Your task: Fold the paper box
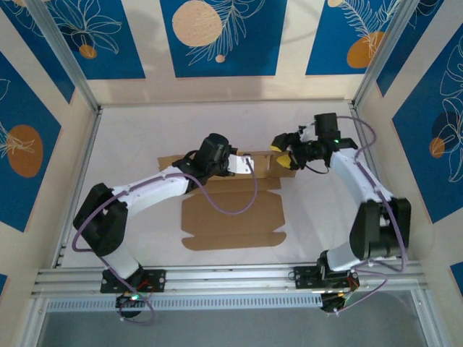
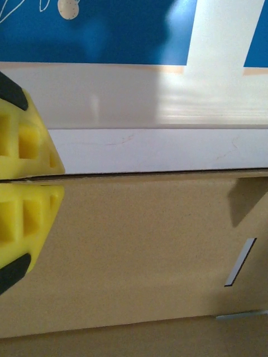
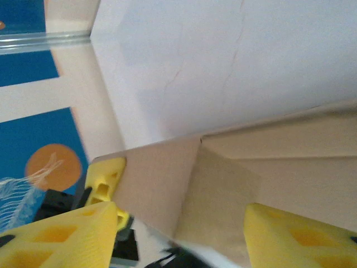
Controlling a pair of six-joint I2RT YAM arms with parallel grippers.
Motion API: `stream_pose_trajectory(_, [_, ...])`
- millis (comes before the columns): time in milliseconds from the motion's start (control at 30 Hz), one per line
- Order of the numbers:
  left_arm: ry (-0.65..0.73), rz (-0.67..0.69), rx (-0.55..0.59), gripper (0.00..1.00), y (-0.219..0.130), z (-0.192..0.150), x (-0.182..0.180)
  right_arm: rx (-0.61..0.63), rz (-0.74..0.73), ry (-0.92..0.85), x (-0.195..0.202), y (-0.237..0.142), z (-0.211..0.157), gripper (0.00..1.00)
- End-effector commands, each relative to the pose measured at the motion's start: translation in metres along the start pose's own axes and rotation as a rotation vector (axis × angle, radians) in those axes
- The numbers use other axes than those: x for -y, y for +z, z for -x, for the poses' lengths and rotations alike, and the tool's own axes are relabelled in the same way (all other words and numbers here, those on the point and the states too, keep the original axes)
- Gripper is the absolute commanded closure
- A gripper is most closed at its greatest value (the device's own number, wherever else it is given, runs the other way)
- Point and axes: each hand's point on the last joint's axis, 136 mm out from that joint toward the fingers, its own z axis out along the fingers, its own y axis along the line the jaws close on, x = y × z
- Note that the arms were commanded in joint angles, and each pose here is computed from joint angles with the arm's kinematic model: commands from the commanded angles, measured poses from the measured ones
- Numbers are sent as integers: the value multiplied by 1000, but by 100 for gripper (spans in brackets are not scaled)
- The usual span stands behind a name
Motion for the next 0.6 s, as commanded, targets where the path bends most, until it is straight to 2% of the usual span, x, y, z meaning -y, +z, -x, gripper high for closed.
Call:
stream_pose_trajectory(0, [-8, -65, -37, 100, 9, -5, 12, 134, -201, -103, 41, -31, -6, 44])
stream_pose_trajectory(67, [-27, -94, -44, 100, 12, -9, 10, 171, -246, -116, 64, -33, -9, 52])
stream_pose_trajectory(167, [-75, -192, -39, 100, 16, -11, 11, 174, -254, -222, 74, -25, -16, 56])
stream_pose_trajectory(367, [-170, -243, 32, 100, 14, -7, -14, 20, -364, -437, 90, 6, -19, 54])
stream_pose_trajectory(433, [-201, -300, 61, 100, 13, -8, -15, -34, -417, -477, 98, 15, -15, 53])
stream_pose_trajectory(567, [-287, -392, 72, 100, 23, -19, -21, -148, -479, -472, 113, 35, -8, 43])
